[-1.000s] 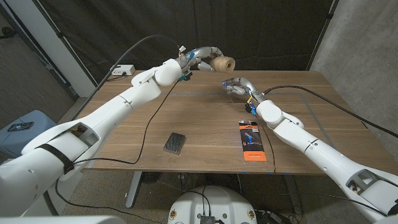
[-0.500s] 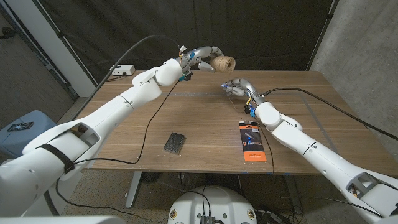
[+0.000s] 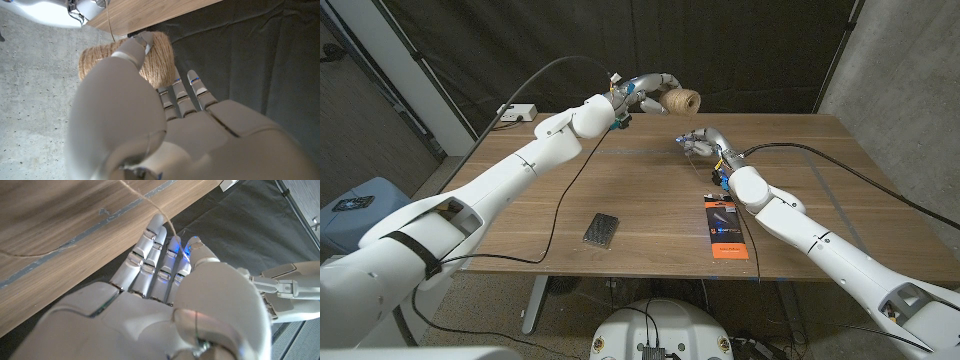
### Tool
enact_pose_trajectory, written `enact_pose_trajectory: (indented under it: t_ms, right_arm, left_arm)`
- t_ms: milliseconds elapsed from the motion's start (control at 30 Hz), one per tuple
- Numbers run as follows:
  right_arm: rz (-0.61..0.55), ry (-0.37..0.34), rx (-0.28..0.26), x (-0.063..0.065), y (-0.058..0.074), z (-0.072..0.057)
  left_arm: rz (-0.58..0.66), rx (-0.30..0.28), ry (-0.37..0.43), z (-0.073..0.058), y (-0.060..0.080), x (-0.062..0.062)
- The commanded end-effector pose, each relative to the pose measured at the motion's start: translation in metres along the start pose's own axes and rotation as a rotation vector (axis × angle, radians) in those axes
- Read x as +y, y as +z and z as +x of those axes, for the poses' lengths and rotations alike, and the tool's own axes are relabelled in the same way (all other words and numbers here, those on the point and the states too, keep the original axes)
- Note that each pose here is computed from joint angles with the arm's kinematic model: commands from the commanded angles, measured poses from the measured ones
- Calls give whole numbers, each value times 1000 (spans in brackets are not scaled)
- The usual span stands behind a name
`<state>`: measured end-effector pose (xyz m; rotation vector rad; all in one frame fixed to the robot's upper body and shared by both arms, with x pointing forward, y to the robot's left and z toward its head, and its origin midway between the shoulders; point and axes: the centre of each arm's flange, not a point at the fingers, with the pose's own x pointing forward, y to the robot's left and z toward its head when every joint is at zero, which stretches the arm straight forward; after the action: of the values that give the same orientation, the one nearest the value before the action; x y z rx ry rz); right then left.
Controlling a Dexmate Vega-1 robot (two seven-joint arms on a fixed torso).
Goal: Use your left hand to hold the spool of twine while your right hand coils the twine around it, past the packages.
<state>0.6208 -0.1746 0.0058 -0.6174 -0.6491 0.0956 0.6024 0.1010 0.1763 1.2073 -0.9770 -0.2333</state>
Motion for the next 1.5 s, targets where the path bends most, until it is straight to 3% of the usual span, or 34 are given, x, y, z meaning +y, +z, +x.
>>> enact_pose_trajectory:
  t_ms: [33, 967, 1500]
  right_arm:
    - [-44, 4, 13, 9, 8, -3]
    - [-93, 71, -11, 15, 22, -8]
    - [-122, 110, -20, 15, 28, -19]
  left_arm:
    - [-13, 5, 12, 3, 0, -1]
    - [0, 71, 44, 5, 8, -6]
    - [0, 134, 62, 8, 10, -10]
